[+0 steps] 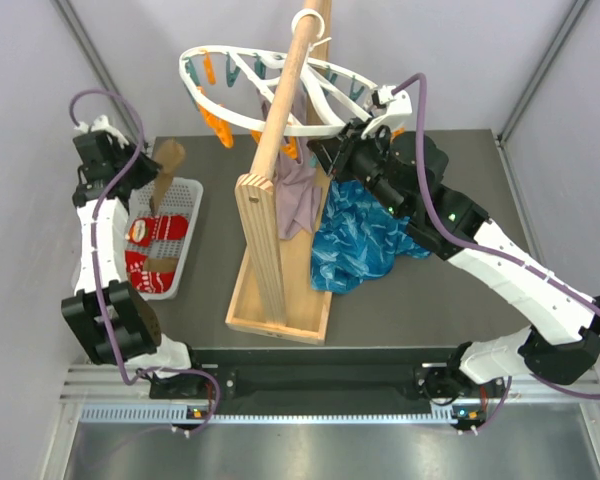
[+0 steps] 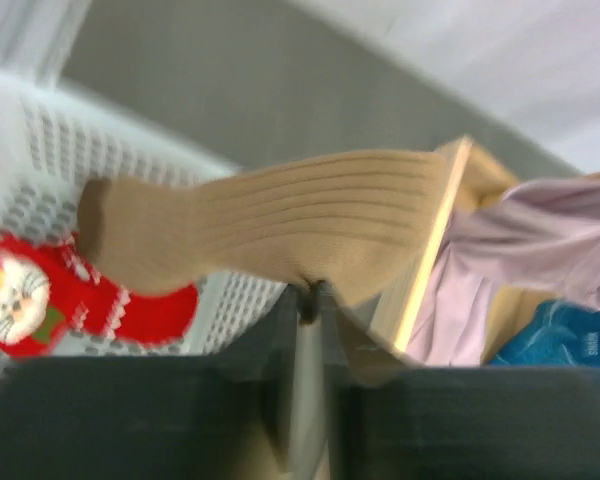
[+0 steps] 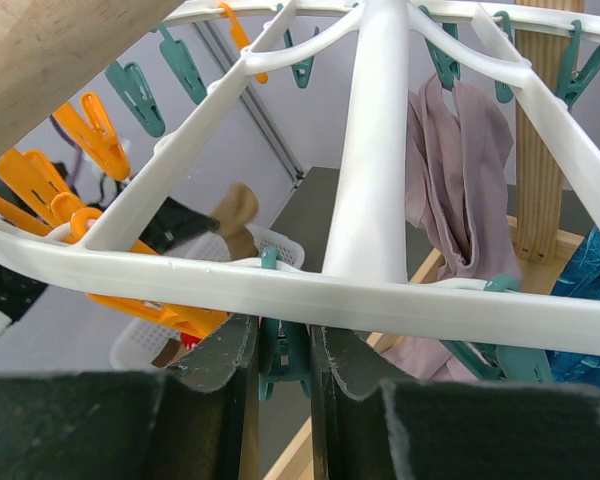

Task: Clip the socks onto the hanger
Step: Pick up the sock from the bin.

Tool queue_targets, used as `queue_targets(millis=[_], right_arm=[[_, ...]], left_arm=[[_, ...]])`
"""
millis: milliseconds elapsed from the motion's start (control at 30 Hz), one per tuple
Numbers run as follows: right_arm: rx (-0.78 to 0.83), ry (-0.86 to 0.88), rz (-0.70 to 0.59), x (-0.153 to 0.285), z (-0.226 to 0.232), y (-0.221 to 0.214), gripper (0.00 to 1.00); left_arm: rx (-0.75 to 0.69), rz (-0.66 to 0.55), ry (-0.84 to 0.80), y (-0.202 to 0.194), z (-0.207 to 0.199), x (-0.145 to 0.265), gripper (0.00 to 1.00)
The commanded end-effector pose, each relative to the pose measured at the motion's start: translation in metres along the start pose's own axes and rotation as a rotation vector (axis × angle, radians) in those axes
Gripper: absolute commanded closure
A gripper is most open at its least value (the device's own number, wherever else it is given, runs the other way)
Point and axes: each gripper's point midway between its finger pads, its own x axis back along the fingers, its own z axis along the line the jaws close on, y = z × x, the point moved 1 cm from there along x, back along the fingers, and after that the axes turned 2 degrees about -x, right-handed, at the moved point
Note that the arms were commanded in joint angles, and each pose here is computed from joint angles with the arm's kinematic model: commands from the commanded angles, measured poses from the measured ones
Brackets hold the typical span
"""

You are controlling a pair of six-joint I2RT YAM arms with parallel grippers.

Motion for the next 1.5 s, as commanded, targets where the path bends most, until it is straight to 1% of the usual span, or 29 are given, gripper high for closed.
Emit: queue_targets(millis=[0, 67, 100, 167, 233, 300, 400, 433, 467, 500, 567, 633, 667, 733, 767, 833, 933, 1100, 1167, 1367, 1467], right_arm=[[0.05, -0.077, 0.067, -0.004, -0.024, -0.021, 1.0], [0.048, -0.072, 0.07, -0.005, -0.023, -0.023, 1.0], [0.048, -0.069, 0.072, -0.006, -0.023, -0.023, 1.0], [0.05, -0.066, 0.075, -0.007, -0.022, -0.024, 1.0], [0.051, -0.068, 0.079, -0.007, -0.022, -0.026, 1.0], [0.052, -0.068, 0.074, -0.006, -0.023, -0.024, 1.0], [0.053, -0.068, 0.074, -0.006, -0.023, -0.024, 1.0], [0.055, -0.068, 0.074, -0.006, -0.022, -0.024, 1.0], [0.054, -0.068, 0.073, -0.006, -0.022, -0.023, 1.0], [0.056, -0.066, 0.073, -0.005, -0.022, -0.023, 1.0], [0.056, -0.068, 0.073, -0.005, -0.022, -0.022, 1.0], [0.056, -0.068, 0.073, -0.005, -0.022, -0.022, 1.0], [0.057, -0.068, 0.071, -0.005, -0.023, -0.022, 1.0], [0.059, -0.07, 0.07, -0.005, -0.023, -0.022, 1.0], [0.059, -0.07, 0.07, -0.005, -0.023, -0.022, 1.0], [0.06, -0.07, 0.068, -0.004, -0.023, -0.021, 1.0], [0.061, -0.069, 0.072, -0.006, -0.023, -0.023, 1.0], [0.066, -0.068, 0.078, -0.006, -0.024, -0.025, 1.0], [0.068, -0.068, 0.079, -0.006, -0.024, -0.026, 1.0], [0.074, -0.067, 0.078, -0.008, -0.023, -0.025, 1.0], [0.08, -0.068, 0.084, -0.01, -0.024, -0.028, 1.0]], left_arm=[[0.019, 0.151, 0.009, -0.061, 0.016, -0.011, 0.75], [0.02, 0.18, 0.015, -0.078, 0.017, -0.014, 0.59], [0.023, 0.181, 0.04, -0.084, 0.023, -0.014, 0.44], [0.021, 0.142, 0.069, -0.078, 0.026, -0.009, 0.4], [0.028, 0.113, 0.116, -0.07, 0.031, -0.005, 0.4], [0.09, 0.076, 0.213, -0.06, 0.045, 0.0, 0.4], [0.199, 0.054, 0.292, -0.056, 0.064, -0.003, 0.4], [0.254, 0.047, 0.312, -0.055, 0.07, -0.007, 0.41], [0.29, 0.074, 0.338, -0.063, 0.078, -0.016, 0.41], [0.321, 0.075, 0.358, -0.061, 0.08, -0.02, 0.42], [0.413, 0.11, 0.434, -0.074, 0.096, -0.033, 0.43], [0.465, 0.104, 0.451, -0.078, 0.102, -0.043, 0.45], [0.517, 0.078, 0.451, -0.077, 0.105, -0.05, 0.45], [0.563, 0.057, 0.447, -0.078, 0.107, -0.059, 0.45], [0.576, 0.037, 0.492, -0.08, 0.118, -0.064, 0.45], [0.63, 0.037, 0.522, -0.085, 0.125, -0.073, 0.44], [0.672, 0.027, 0.549, -0.088, 0.133, -0.083, 0.44], [0.689, 0.024, 0.607, -0.098, 0.151, -0.102, 0.45], [0.711, 0.036, 0.588, -0.103, 0.153, -0.112, 0.48], [0.691, 0.05, 0.636, -0.105, 0.167, -0.13, 0.49], [0.667, 0.059, 0.694, -0.108, 0.177, -0.129, 0.48]])
